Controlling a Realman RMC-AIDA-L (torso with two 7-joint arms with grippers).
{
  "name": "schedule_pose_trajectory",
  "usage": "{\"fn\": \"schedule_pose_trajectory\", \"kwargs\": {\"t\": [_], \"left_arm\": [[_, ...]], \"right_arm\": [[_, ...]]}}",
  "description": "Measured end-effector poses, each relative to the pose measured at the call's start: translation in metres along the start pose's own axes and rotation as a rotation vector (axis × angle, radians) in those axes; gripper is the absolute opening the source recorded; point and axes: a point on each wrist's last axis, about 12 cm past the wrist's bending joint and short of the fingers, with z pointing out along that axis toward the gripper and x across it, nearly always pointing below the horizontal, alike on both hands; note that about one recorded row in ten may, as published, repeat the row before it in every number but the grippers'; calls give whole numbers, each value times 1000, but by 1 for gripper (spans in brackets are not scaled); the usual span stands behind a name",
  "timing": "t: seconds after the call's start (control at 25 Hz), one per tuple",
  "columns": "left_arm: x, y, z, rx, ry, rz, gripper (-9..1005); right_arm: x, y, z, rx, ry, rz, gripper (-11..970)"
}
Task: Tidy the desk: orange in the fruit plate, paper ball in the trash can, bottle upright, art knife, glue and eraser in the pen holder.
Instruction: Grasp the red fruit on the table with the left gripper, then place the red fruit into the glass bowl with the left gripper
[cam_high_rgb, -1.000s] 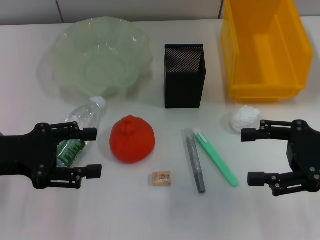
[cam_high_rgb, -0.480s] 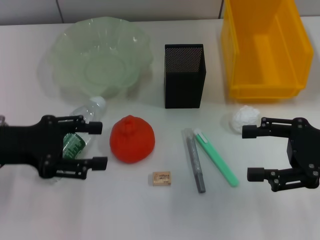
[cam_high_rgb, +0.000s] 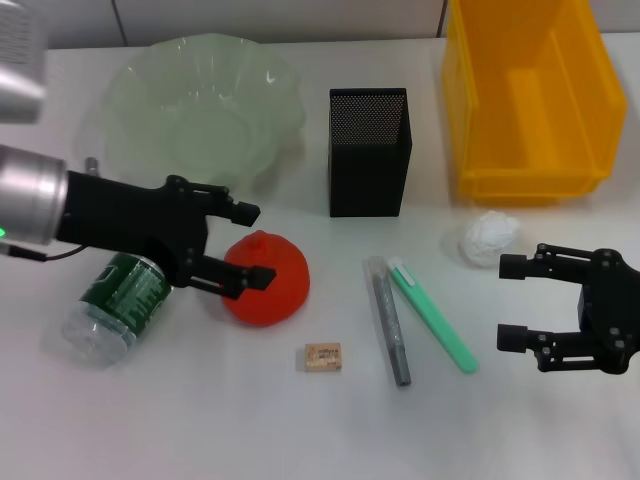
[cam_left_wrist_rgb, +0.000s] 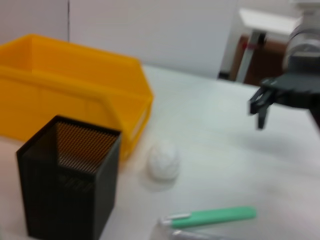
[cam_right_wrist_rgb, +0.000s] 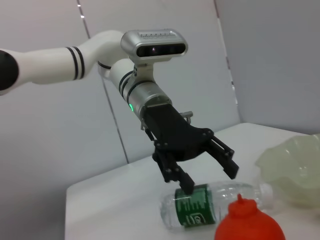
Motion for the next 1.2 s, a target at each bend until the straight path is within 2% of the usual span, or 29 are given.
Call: {"fn": "schedule_pose_trajectory", "kwargs": {"t": [0.2,0.64,0.88,0.96,1.12,1.2], "left_arm": [[-4,10,19,-63,86,47,692],[8,13,35,-103,155,65,648],[12,12,37,-105,164,62,413],[12,10,37,-94,154,56,365],[9,3,35,-51,69,27,268],[4,-1,31,-34,-27,11,237]], "right_arm": [[4,1,-1,14,1,8,825],[3,5,0,-21,-16,8,825],[1,5,0,-31,-20,4,824],[0,5,0,-32,-21,2,824],[1,5,0,-30,-23,4,824],[2,5,0,-24,-23,6,824]]}}
